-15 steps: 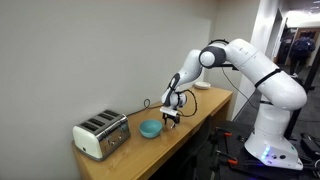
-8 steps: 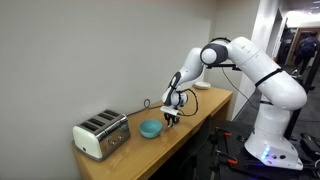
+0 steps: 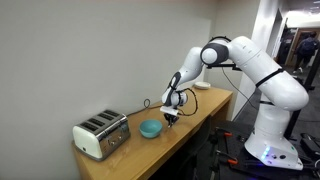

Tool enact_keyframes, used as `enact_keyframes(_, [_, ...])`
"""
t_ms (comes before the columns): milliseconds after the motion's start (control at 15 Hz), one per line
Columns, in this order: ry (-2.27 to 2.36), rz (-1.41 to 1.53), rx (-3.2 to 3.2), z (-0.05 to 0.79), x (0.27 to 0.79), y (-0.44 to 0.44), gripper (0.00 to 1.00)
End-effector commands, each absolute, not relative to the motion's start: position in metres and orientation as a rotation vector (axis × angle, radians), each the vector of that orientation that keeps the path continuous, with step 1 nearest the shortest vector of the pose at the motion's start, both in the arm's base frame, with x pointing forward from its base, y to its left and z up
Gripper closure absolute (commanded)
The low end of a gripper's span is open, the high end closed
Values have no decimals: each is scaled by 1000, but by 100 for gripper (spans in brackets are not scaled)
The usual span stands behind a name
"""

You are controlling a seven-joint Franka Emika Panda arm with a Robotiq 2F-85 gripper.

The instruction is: Move the marker backwards

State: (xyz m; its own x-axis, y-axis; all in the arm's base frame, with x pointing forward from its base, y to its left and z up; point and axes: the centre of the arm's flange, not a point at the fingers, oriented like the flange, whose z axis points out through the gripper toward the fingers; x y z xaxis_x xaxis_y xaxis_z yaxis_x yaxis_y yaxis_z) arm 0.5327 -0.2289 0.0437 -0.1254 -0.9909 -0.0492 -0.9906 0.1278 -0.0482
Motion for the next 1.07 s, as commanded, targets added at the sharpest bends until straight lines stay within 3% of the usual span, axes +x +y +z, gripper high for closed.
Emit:
enact_keyframes(0, [2309, 24, -2103, 64, 551, -231, 97])
enact_keyframes(533, [2218, 29, -2194, 112, 617, -278, 97])
enact_keyframes(1000, [2183, 63, -2238, 91, 656, -280, 97])
